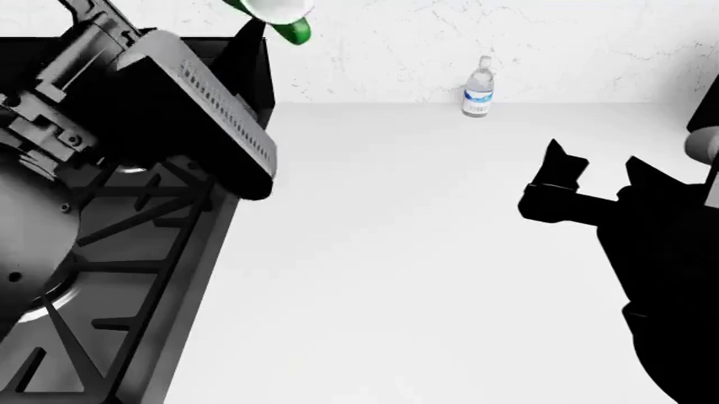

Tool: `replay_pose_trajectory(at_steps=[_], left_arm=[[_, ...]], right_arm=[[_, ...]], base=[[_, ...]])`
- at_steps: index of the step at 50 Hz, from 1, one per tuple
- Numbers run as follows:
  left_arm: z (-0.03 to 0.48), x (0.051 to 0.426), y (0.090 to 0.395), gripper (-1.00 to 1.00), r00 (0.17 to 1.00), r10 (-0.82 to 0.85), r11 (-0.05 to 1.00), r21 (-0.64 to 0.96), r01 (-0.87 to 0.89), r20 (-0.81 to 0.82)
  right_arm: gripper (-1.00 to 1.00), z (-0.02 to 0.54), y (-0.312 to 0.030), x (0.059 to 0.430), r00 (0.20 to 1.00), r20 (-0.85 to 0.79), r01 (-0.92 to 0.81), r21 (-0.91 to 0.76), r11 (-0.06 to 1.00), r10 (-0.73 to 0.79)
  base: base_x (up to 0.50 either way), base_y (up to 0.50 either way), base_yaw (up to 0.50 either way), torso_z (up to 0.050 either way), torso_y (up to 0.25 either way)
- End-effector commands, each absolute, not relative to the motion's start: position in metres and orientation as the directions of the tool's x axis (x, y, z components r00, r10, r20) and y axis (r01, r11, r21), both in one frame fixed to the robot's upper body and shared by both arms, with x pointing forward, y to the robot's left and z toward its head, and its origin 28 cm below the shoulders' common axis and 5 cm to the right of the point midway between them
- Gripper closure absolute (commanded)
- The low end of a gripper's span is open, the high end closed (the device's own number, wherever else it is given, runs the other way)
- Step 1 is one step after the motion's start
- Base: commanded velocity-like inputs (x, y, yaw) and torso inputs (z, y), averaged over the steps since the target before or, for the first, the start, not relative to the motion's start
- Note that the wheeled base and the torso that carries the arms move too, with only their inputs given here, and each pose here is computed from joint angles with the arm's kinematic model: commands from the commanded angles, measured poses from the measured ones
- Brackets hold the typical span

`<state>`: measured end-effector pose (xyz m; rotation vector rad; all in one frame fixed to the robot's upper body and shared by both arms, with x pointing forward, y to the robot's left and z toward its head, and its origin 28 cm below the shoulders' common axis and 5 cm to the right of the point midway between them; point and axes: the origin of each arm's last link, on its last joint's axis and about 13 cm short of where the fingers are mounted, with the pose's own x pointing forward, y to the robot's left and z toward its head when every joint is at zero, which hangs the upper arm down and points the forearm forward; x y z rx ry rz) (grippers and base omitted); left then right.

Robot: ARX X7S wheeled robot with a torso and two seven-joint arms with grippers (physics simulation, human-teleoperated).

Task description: A wet mug is on the counter and needs to be dried. Pick it up and place it upside down in the open cabinet.

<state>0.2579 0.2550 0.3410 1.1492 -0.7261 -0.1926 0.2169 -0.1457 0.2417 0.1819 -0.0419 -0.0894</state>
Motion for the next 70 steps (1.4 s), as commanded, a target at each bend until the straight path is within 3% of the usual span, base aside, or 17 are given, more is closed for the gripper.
replay_pose_trajectory(at_steps=[1,13,27,42,51,59,70], left_arm=[[0.331,0.253,0.252,1.00,0.670,-0.645,0.113,0.913,-0.391,0.367],[0.321,0.256,0.255,1.00,0.612,-0.746,-0.108,0.860,-0.499,0.262],[0.322,0.264,0.259,1.00,0.583,-0.779,-0.260,0.727,-0.635,0.230],[0.322,0.273,0.266,1.00,0.569,-0.790,-0.355,0.586,-0.728,0.227],[0.322,0.278,0.268,1.00,0.536,-0.803,-0.355,0.513,-0.782,0.261],[0.324,0.278,0.270,1.00,0.479,-0.830,-0.330,0.441,-0.834,0.285],[0.325,0.275,0.269,1.00,0.431,-0.852,-0.299,0.401,-0.866,0.297]], right_arm=[[-1.00,0.242,-0.144,0.218,0.996,0.038,0.072,0.181,0.981,-0.080],[-1.00,0.238,-0.145,0.219,0.996,0.030,0.078,0.196,0.977,-0.086],[-1.00,0.237,-0.145,0.217,0.996,0.027,0.080,0.204,0.976,-0.087],[-1.00,0.243,-0.147,0.216,0.998,0.034,0.052,0.205,0.977,-0.061],[-1.00,0.254,-0.149,0.206,0.984,0.051,-0.177,0.134,0.975,0.171],[-1.00,0.276,-0.161,0.198,0.900,0.063,-0.435,0.100,0.895,0.431],[-1.00,0.299,-0.175,0.191,0.757,0.047,-0.650,0.147,0.745,0.651]], base=[[0.00,0.00,0.00,0.000,0.000],[0.00,0.00,0.00,0.000,0.000],[0.00,0.00,0.00,0.000,0.000],[0.00,0.00,0.00,0.000,0.001],[0.00,0.00,0.00,0.000,0.000],[0.00,0.00,0.00,0.000,0.000],[0.00,0.00,0.00,0.000,0.000]])
